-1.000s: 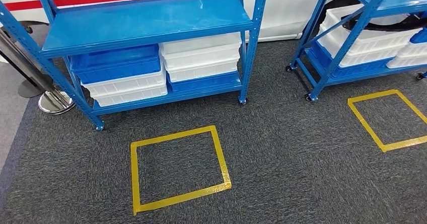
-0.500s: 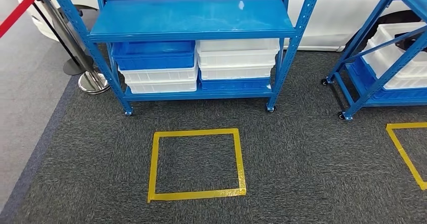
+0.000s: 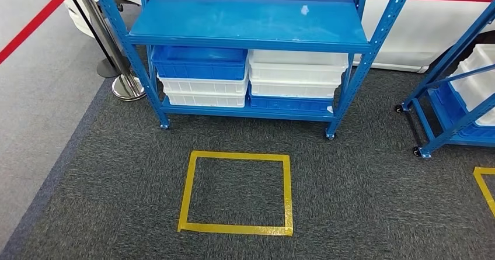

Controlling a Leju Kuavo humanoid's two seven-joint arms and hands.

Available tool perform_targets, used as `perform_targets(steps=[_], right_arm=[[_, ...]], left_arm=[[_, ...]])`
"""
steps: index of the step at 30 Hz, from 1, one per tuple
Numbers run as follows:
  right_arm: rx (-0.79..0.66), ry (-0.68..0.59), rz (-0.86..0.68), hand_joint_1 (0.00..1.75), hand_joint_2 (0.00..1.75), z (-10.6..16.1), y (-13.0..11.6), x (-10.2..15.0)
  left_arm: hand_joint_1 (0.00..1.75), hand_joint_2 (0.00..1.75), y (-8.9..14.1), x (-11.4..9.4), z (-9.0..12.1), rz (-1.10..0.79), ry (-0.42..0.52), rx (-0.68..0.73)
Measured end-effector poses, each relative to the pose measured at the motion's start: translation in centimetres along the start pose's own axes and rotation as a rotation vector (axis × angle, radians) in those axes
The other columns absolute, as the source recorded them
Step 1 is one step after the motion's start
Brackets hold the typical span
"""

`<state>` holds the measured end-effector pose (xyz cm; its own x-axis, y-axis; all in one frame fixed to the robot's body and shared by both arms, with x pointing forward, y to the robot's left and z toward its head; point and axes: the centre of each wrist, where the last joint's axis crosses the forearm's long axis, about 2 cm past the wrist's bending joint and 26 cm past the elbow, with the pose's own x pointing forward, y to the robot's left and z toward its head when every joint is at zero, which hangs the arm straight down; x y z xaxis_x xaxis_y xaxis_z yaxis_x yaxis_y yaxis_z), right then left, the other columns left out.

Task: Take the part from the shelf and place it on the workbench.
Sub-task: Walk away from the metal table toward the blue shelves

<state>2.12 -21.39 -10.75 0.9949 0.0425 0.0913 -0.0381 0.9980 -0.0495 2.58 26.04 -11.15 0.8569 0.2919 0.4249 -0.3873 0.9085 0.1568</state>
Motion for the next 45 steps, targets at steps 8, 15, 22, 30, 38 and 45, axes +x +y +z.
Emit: perform_targets(steps=[8, 15, 22, 30, 38, 45], right_arm=[[0.003, -0.002, 0.003, 0.0, 0.0, 0.0, 0.0, 0.2], [0.002, 0.007, 0.005, 0.0, 0.0, 0.0, -0.3, -0.6], [0.001, -0.016, 0.006, 0.0, 0.0, -0.1, -0.3, 0.1], [0.006, -0.009, 0.006, 0.0, 0.0, 0.0, -0.2, -0.2], [0.006, -0.024, 0.005, 0.0, 0.0, -0.1, -0.2, 0.6], [0.004, -0.007, 0.01, 0.0, 0.0, -0.1, -0.4, -0.3]], left_arm=[[0.0, 0.0, -0.8, -0.1, 0.2, 0.011, -0.006, -0.012], [0.0, 0.0, -1.1, -0.3, 0.4, 0.023, -0.01, -0.021], [0.0, 0.0, -1.3, 0.5, 0.2, 0.03, -0.029, -0.02], [0.0, 0.0, -0.7, -0.7, 0.5, 0.023, -0.005, -0.004], [0.0, 0.0, -1.1, 0.1, 0.3, 0.03, -0.02, -0.007], [0.0, 0.0, -1.3, -0.2, 0.5, 0.033, -0.007, -0.003]])
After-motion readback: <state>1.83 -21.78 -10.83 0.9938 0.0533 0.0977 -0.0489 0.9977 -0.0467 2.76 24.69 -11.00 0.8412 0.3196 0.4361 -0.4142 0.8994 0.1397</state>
